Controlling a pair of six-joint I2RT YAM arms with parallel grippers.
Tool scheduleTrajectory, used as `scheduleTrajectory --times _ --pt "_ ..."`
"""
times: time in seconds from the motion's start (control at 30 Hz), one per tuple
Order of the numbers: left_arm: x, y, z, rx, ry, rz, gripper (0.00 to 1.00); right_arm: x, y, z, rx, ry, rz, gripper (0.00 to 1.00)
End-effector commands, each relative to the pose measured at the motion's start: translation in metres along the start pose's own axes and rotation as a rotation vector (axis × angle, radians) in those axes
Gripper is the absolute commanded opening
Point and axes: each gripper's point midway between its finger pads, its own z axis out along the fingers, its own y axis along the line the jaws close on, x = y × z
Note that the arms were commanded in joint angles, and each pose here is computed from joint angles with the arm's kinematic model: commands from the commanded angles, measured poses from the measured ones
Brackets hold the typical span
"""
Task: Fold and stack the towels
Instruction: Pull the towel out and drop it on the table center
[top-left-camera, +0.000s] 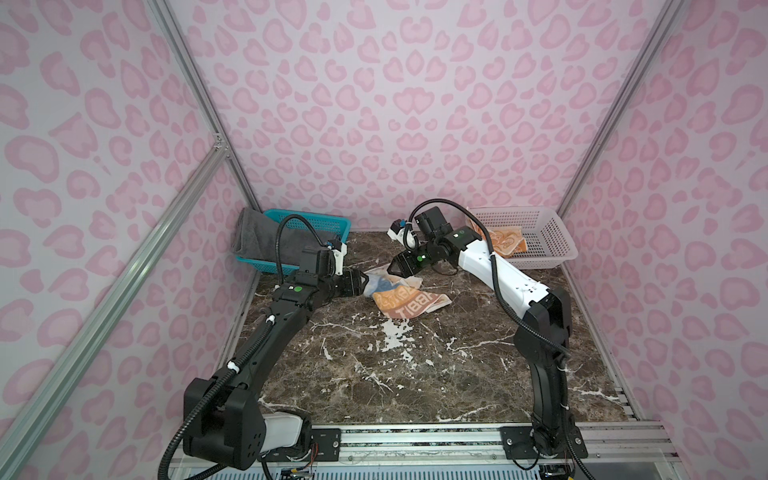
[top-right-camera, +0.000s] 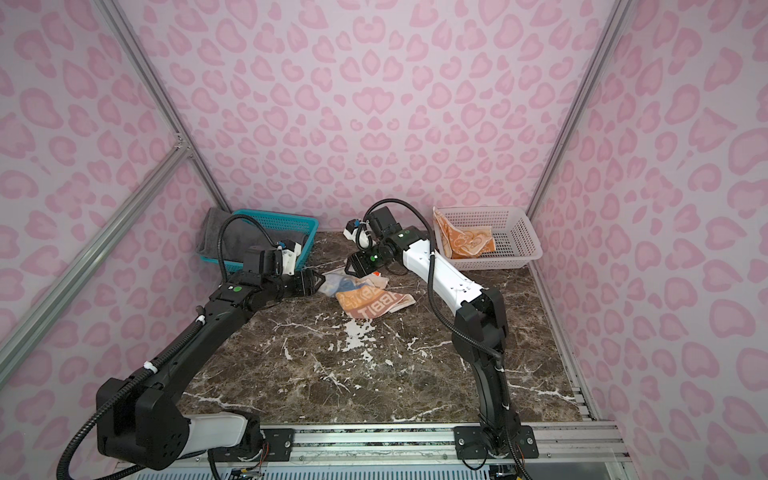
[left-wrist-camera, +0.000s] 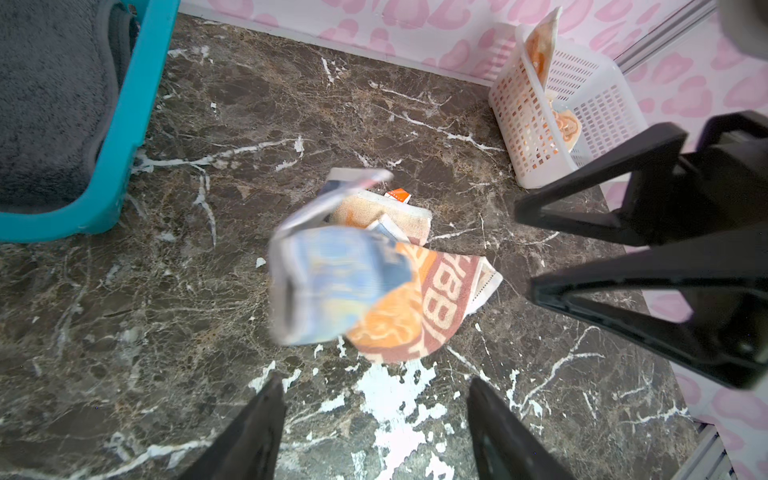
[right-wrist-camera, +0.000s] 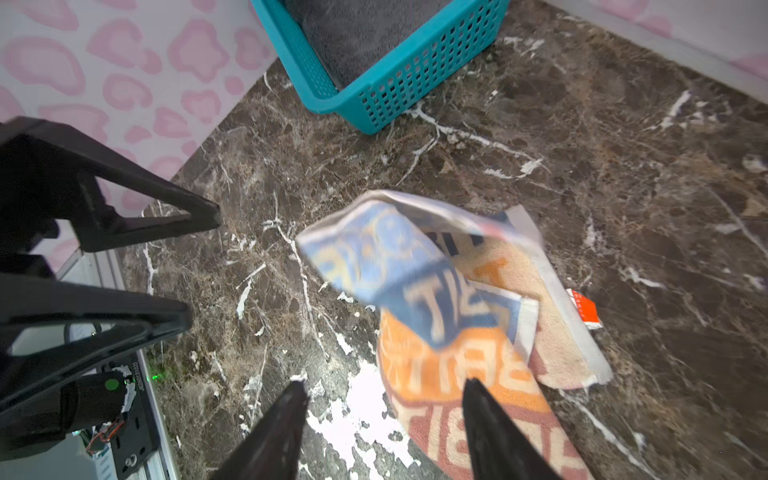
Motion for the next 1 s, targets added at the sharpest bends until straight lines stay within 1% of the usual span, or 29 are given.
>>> scheduleTrajectory --times 0.0,0.1,0.2,0.27,0.4,0.5,0.6,0.73,0.83,0.87,0.9,0.93,0.97 --pt "0.007 0.003 0.006 0.0 0.03 0.004 0.71 0.002 -0.015 -0.016 0.033 -0.066 0.045 0.71" --pt "0.012 0.004 0.015 0.007 0.057 -0.005 0.71 0.027 -0.05 -0.031 0.103 -0.079 0.137 0.72" --pt "0.014 0.004 0.024 0.016 0.079 -0.019 0.71 0.068 -0.095 -0.038 0.237 -0.018 0.244 0.7" --pt "0.017 0.001 0.031 0.03 0.098 -0.029 0.71 0.1 -0.117 -0.036 0.311 0.035 0.314 0.69" --pt "0.029 -0.013 0.05 0.057 0.157 -0.02 0.72 0.146 -0.149 -0.024 0.372 0.08 0.455 0.64" --pt "0.041 -0.022 0.067 0.069 0.196 -0.015 0.72 0.163 -0.163 -0.01 0.383 0.105 0.505 0.62" --pt "0.043 -0.016 0.081 0.024 0.213 -0.019 0.71 0.164 -0.168 0.004 0.381 0.11 0.498 0.61" --pt "0.027 -0.005 0.093 -0.054 0.207 -0.02 0.72 0.158 -0.169 0.018 0.345 0.106 0.469 0.61" --pt "0.011 -0.001 0.103 -0.081 0.188 -0.023 0.71 0.152 -0.162 0.03 0.326 0.137 0.39 0.59" --pt "0.008 0.0 0.108 -0.083 0.191 -0.023 0.7 0.153 -0.158 0.033 0.326 0.166 0.359 0.56" --pt "0.013 0.003 0.113 -0.09 0.207 -0.023 0.68 0.153 -0.155 0.035 0.339 0.193 0.324 0.54" --pt "0.003 0.002 0.117 -0.088 0.191 -0.017 0.67 0.155 -0.152 0.038 0.346 0.211 0.293 0.52" --pt "0.006 0.005 0.123 -0.095 0.205 -0.015 0.63 0.156 -0.148 0.041 0.345 0.224 0.265 0.5"
